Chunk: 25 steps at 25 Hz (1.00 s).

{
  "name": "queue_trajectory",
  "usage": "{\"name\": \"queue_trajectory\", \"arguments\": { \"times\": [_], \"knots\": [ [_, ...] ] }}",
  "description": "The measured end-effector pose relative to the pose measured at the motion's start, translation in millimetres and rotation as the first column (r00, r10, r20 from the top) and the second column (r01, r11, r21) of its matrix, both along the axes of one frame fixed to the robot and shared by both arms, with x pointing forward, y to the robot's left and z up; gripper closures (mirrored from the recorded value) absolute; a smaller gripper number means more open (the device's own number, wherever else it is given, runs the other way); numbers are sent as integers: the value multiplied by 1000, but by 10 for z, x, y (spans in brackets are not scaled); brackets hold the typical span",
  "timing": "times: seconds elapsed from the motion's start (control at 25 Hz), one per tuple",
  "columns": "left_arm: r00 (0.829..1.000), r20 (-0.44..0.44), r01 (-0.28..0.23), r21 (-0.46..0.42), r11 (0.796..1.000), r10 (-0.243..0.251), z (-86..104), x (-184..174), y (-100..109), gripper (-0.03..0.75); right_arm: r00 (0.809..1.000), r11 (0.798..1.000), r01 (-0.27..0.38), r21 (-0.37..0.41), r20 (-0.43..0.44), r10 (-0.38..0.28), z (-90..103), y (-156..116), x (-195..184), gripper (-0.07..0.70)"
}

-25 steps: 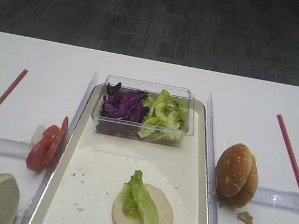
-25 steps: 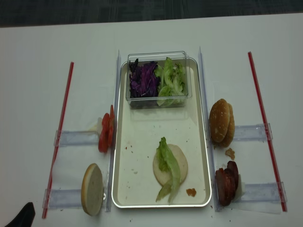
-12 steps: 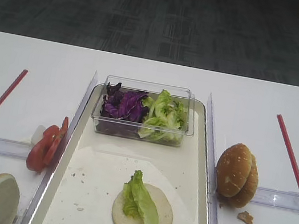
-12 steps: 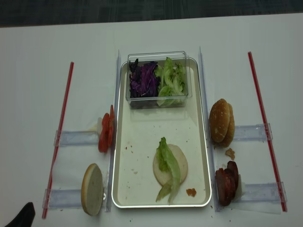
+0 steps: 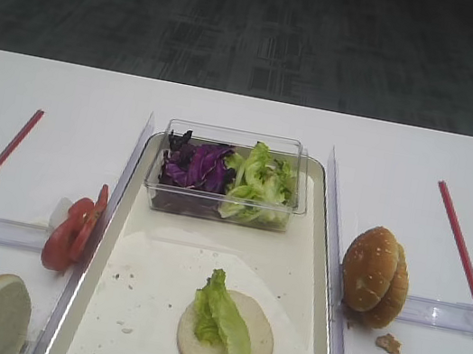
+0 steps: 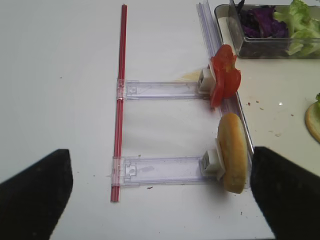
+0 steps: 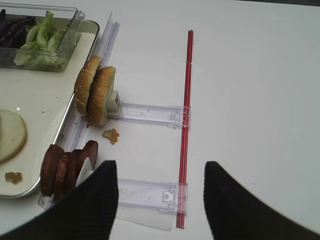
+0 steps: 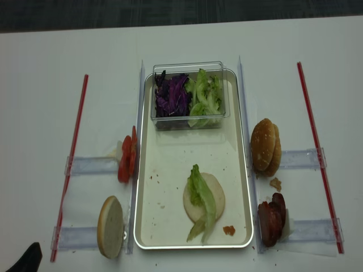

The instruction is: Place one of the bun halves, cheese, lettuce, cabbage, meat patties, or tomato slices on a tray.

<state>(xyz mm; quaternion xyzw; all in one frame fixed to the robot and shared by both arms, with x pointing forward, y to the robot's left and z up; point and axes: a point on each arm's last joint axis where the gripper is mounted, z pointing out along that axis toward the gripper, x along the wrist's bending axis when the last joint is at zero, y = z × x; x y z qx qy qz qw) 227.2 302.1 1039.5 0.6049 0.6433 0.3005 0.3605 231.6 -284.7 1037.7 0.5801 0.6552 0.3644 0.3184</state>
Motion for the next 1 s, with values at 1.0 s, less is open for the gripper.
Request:
{"name": "queue_trajectory", "arguments": {
  "times": [1.0],
  "knots": [
    [1000, 0, 0, 0, 1000, 0, 0, 0, 0, 45, 1000, 1000, 3, 4, -1, -3, -2, 0, -3, 197]
  ]
}}
